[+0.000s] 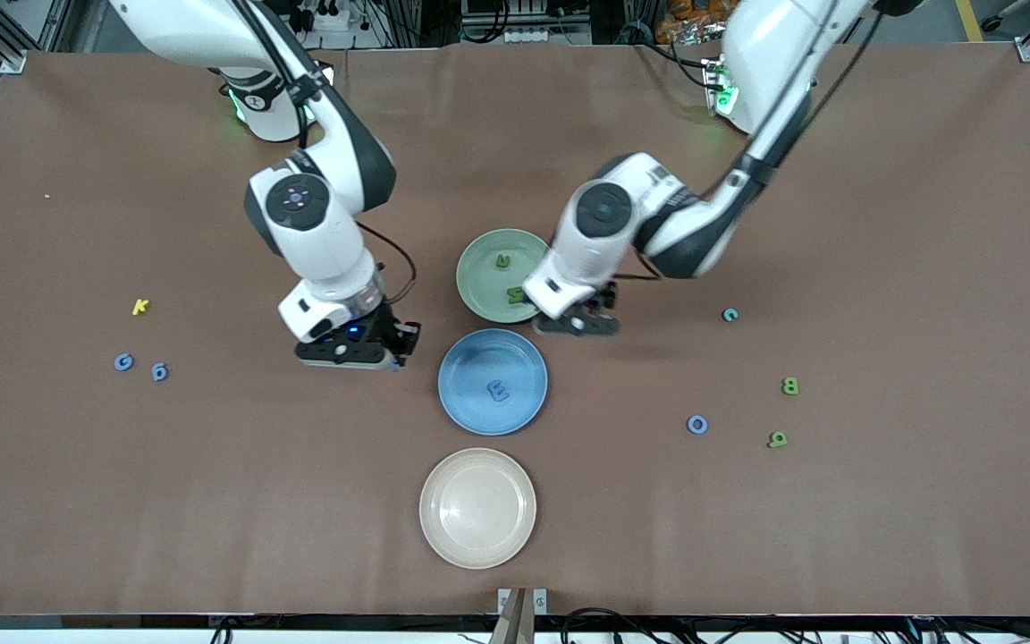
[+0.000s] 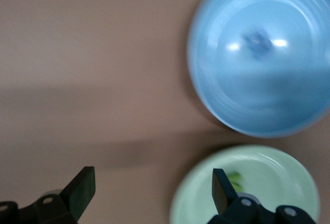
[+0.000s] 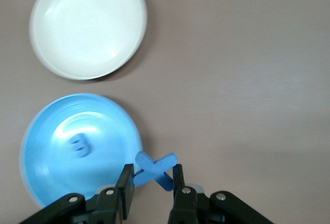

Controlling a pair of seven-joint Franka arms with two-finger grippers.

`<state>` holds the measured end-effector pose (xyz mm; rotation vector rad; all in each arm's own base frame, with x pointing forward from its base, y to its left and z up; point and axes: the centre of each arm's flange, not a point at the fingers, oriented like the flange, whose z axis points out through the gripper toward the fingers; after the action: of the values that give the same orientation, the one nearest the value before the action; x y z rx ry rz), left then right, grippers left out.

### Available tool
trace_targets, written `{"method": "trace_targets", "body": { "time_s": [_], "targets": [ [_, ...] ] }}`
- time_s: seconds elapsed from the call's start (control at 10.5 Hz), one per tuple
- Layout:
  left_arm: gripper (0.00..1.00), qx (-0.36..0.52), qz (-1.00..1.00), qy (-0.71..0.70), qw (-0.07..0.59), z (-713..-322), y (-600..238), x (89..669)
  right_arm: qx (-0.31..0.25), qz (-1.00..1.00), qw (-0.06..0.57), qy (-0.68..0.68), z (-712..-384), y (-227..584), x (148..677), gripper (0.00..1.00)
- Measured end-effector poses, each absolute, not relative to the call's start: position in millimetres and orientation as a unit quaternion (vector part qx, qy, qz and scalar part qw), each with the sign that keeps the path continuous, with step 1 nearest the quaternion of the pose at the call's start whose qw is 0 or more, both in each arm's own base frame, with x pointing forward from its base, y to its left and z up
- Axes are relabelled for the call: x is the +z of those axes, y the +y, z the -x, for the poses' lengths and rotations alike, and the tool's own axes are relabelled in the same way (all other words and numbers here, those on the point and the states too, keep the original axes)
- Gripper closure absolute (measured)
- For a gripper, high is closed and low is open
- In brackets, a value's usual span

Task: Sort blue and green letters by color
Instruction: 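Place the x on the blue plate while the left gripper places u on green plate, then move the right gripper to the blue g while the left gripper reaches green q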

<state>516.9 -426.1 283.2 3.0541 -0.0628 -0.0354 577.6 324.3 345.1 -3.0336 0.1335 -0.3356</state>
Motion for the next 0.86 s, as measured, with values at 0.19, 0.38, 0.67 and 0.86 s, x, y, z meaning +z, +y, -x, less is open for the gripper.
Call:
{"method": "trace_targets", "body": {
  "time_s": [0.19, 0.38, 0.67, 0.86],
  "targets": [
    [0.00, -0.009, -0.999, -0.036, 0.038, -576.4, -335.7, 287.9, -0.102, 0.993, 0.053, 0.021, -573.6, 372.9, 325.4, 0.66],
    [0.00, -0.009, -0.999, -0.032, 0.037, -610.7, -262.2, 283.1, -0.093, 0.994, 0.059, -0.002, -568.1, 420.9, 294.7, 0.66],
    [0.02, 0.013, -0.997, -0.073, -0.018, -634.9, -193.8, 277.2, -0.094, 0.994, 0.062, -0.004, -574.2, 444.3, 268.9, 0.63],
    [0.05, 0.017, -0.991, -0.128, -0.032, -653.9, -140.3, 268.1, -0.103, 0.993, 0.056, 0.001, -580.7, 439.7, 271.2, 0.37]
  ]
}}
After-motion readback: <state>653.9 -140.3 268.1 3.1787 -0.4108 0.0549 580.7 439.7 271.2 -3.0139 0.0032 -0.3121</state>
